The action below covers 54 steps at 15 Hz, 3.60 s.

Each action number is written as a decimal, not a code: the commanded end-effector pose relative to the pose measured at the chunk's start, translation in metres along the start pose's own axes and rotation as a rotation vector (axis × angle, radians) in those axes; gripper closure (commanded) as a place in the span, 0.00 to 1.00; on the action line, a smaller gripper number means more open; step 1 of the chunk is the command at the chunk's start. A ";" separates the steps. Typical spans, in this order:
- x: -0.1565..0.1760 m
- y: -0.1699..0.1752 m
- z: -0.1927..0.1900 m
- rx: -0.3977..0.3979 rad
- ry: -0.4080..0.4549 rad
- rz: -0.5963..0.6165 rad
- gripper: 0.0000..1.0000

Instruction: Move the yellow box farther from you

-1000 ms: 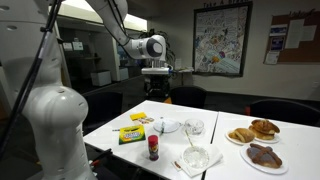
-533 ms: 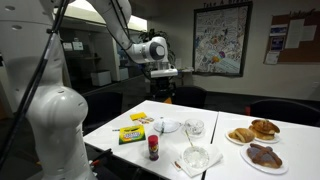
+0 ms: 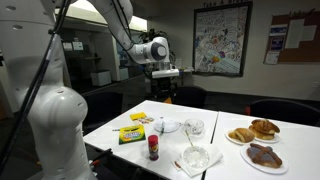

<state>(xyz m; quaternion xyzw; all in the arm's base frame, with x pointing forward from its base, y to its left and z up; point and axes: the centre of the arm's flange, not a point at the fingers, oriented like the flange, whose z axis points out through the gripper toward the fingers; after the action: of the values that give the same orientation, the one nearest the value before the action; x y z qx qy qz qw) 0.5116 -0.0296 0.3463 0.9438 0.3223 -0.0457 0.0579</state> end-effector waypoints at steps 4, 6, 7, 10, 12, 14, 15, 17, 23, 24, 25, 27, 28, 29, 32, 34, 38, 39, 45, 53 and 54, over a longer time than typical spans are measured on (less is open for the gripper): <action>0.021 -0.015 0.013 -0.099 0.154 -0.006 0.00; 0.028 -0.022 0.020 -0.111 0.204 -0.010 0.00; 0.032 -0.025 0.023 -0.114 0.221 -0.015 0.00; 0.048 -0.040 0.038 -0.111 0.260 -0.049 0.00; 0.059 -0.056 0.050 -0.117 0.306 -0.187 0.00; 0.070 -0.076 0.059 -0.136 0.321 -0.293 0.00; 0.075 -0.084 0.064 -0.139 0.331 -0.347 0.00; 0.085 -0.100 0.074 -0.136 0.361 -0.453 0.00; 0.109 -0.129 0.114 -0.044 0.498 -0.712 0.00; 0.114 -0.131 0.121 -0.020 0.507 -0.730 0.00; 0.117 -0.132 0.127 -0.003 0.508 -0.754 0.00; 0.124 -0.127 0.137 0.006 0.499 -0.798 0.00; 0.124 -0.122 0.135 -0.007 0.464 -0.784 0.00; 0.120 -0.137 0.133 -0.012 0.488 -0.759 0.00; 0.119 -0.126 0.137 -0.013 0.473 -0.761 0.00; 0.121 -0.127 0.136 -0.014 0.474 -0.764 0.00; 0.143 -0.132 0.145 -0.021 0.518 -0.743 0.00; 0.147 -0.133 0.147 -0.017 0.530 -0.742 0.00; 0.183 -0.144 0.161 0.010 0.628 -0.729 0.00; 0.225 -0.178 0.187 0.081 0.653 -0.728 0.28; 0.226 -0.179 0.189 0.075 0.648 -0.720 0.34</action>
<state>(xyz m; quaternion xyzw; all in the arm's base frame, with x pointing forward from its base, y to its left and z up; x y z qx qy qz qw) 0.5615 0.2149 0.1280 0.7321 0.6352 0.2225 -0.1049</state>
